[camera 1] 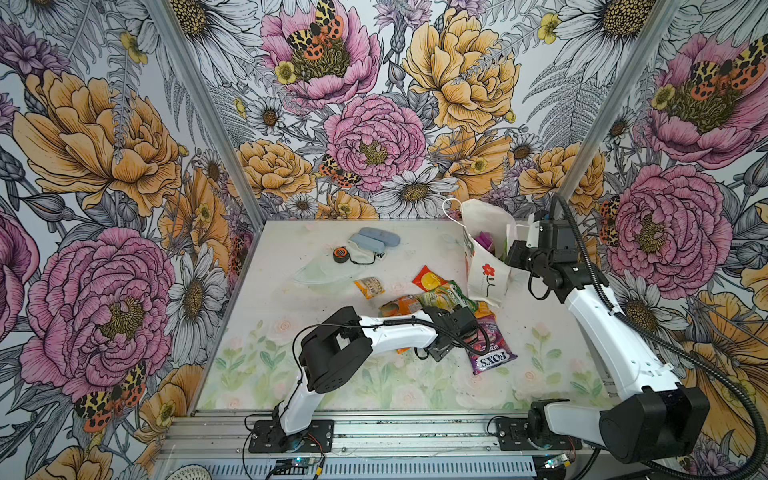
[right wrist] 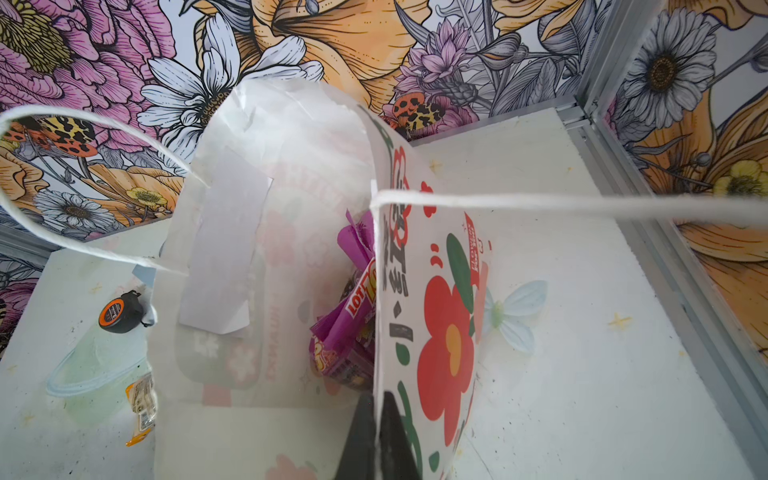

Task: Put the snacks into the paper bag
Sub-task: 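Close the left gripper on the end of the orange FOX'S bag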

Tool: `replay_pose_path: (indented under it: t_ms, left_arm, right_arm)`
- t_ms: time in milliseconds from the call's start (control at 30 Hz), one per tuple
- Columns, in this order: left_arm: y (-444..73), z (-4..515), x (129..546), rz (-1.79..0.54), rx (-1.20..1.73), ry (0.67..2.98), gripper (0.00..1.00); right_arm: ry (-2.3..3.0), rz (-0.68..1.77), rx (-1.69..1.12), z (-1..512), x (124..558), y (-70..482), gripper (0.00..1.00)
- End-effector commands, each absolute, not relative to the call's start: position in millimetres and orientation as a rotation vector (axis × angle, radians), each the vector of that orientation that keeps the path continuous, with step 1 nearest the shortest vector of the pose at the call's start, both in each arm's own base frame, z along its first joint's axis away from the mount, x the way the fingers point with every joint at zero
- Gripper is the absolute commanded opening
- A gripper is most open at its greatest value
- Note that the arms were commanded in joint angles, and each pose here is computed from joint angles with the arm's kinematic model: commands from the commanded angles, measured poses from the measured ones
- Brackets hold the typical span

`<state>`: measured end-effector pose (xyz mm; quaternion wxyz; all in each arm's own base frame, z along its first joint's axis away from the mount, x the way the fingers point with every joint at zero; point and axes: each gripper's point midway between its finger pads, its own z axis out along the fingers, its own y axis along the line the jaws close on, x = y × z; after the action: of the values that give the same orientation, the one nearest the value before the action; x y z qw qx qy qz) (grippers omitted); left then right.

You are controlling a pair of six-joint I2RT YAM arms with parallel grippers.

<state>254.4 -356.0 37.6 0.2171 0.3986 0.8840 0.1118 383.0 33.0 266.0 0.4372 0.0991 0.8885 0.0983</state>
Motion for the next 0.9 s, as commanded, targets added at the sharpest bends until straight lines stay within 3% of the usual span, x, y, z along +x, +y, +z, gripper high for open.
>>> replay_pose_path:
  t_ms: [0,67,367,433,600,867]
  left_arm:
    - [-343.5,36.1,266.5,0.375,1.045,2.466,0.86]
    - [-338.8,29.8,266.8,0.373,1.034,2.495,0.84]
    - [-326.1,-0.5,261.7,0.387,1.035,2.589,0.59]
    - [-326.9,-1.1,261.0,0.381,1.031,2.593,0.52]
    - [-327.4,1.4,262.0,0.371,1.012,2.594,0.24]
    - [-332.4,22.0,263.0,0.293,0.973,2.562,0.08]
  right_arm:
    - [2.215,0.229,0.268,264.6,376.3,28.1,0.00]
    - [2.221,0.227,0.270,262.3,376.6,27.7,0.00]
    - [2.223,0.230,0.270,261.6,376.5,27.8,0.00]
    - [2.223,0.230,0.271,261.5,376.7,27.7,0.00]
    - [2.225,0.236,0.269,261.0,376.7,28.6,0.00]
    - [2.223,0.234,0.271,261.6,376.6,28.2,0.00]
